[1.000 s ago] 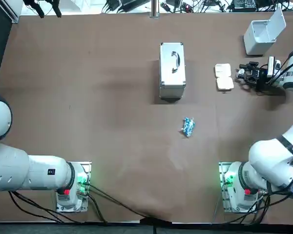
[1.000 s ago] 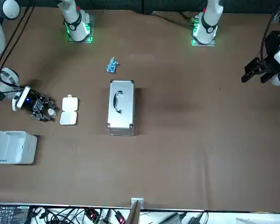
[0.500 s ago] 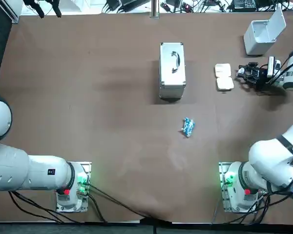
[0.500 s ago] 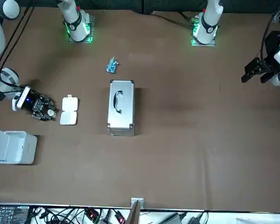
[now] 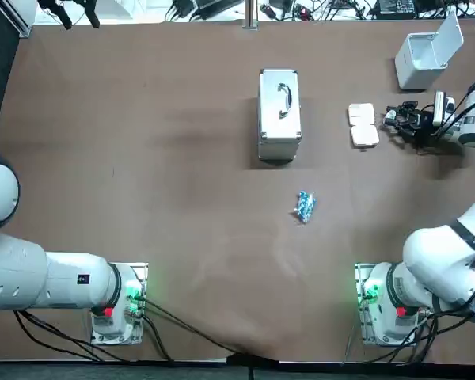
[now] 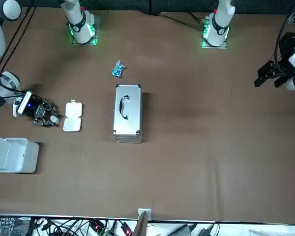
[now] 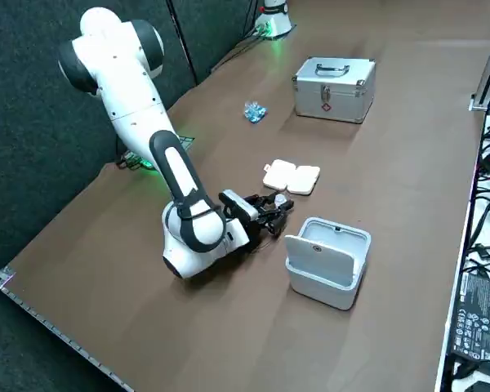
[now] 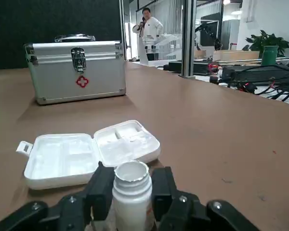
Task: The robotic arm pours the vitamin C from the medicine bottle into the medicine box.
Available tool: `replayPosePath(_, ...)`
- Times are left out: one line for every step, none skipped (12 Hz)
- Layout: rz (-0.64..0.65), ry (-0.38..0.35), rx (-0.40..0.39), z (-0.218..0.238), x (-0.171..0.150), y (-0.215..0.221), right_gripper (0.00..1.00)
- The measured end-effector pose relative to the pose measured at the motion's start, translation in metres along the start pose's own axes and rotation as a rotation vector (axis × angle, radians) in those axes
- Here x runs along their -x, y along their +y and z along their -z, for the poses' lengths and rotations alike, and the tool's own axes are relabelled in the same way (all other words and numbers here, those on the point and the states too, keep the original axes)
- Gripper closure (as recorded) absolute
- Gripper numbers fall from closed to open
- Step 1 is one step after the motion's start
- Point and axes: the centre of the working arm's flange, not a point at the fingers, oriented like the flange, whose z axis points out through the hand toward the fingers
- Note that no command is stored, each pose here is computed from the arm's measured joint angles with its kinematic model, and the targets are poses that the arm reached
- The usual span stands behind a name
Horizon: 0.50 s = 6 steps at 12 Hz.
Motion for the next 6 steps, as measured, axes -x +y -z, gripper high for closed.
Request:
replayPosePath(0.000,0.000,0.000,0.0000,0.0000,0.0000,0.55)
replayPosePath(0.000,-0.001,-0.001,-0.0001,0.0000,0.0001,0.56)
replayPosePath(0.000,-0.002,-0.001,0.0001,-0.0001,0.0001,0.56)
replayPosePath(0.001,-0.005,-0.004,0.0004,-0.0004,0.0005,0.57)
replayPosePath(0.003,-0.009,-0.007,0.0003,-0.0009,0.0011,0.57)
replayPosePath(0.004,-0.011,-0.010,0.0001,-0.0015,0.0017,0.57)
